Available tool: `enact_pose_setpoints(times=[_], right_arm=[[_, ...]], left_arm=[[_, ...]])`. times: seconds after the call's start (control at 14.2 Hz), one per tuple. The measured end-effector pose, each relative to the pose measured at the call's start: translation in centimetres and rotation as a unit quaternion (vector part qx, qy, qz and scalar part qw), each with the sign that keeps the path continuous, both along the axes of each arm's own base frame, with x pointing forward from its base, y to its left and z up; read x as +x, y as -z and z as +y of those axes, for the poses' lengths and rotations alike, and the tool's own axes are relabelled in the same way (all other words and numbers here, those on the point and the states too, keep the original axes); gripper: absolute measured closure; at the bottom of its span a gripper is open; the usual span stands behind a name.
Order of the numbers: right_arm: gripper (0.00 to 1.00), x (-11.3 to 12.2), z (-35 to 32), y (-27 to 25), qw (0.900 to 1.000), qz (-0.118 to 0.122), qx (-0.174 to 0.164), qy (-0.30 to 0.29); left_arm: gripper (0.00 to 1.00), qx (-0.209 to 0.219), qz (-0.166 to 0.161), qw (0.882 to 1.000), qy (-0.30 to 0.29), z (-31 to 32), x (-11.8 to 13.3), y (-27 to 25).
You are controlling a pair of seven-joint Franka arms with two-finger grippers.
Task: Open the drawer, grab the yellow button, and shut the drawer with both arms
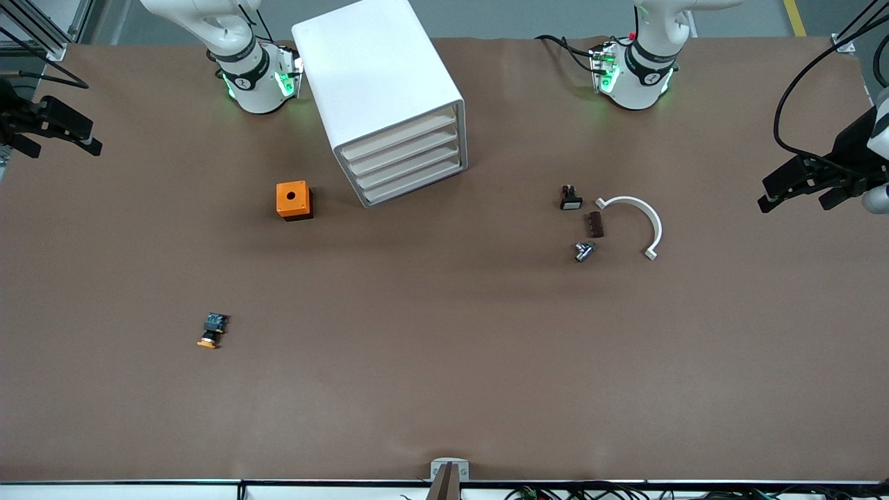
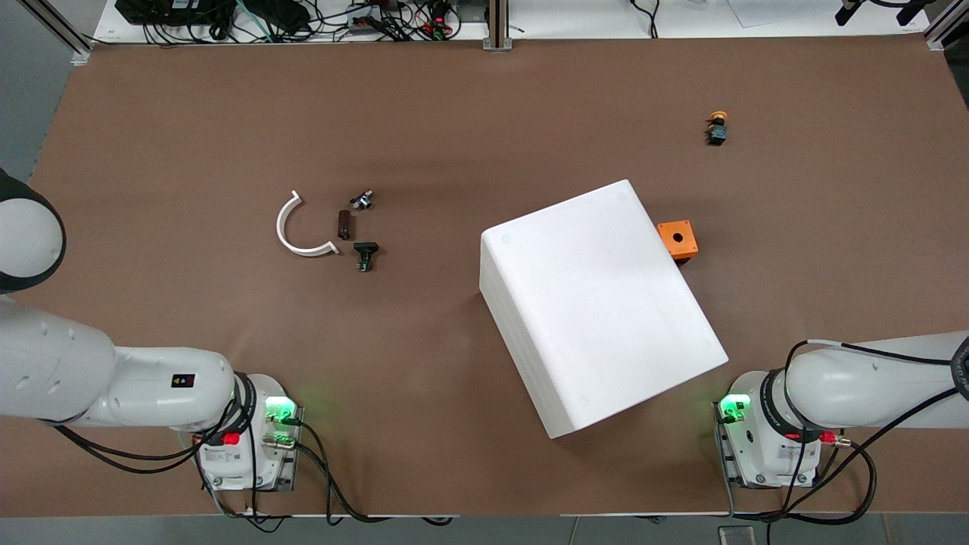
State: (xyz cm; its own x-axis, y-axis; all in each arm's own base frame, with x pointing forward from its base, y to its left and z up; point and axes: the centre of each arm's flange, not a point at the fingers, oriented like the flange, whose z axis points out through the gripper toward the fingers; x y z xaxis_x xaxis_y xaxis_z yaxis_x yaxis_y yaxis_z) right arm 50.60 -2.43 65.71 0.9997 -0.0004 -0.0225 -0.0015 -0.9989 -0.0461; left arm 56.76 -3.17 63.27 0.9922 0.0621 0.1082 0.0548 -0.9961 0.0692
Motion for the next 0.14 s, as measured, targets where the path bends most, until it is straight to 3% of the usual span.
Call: enact_pose_setpoints(times=[0.14], right_arm=[[0.00,0.00,0.00,0.00,1.000,0.000,0.000,0.000]], left_arm=[[0.00,0.000,0.000,1.000,0.000,0.00,0.00,-0.02]])
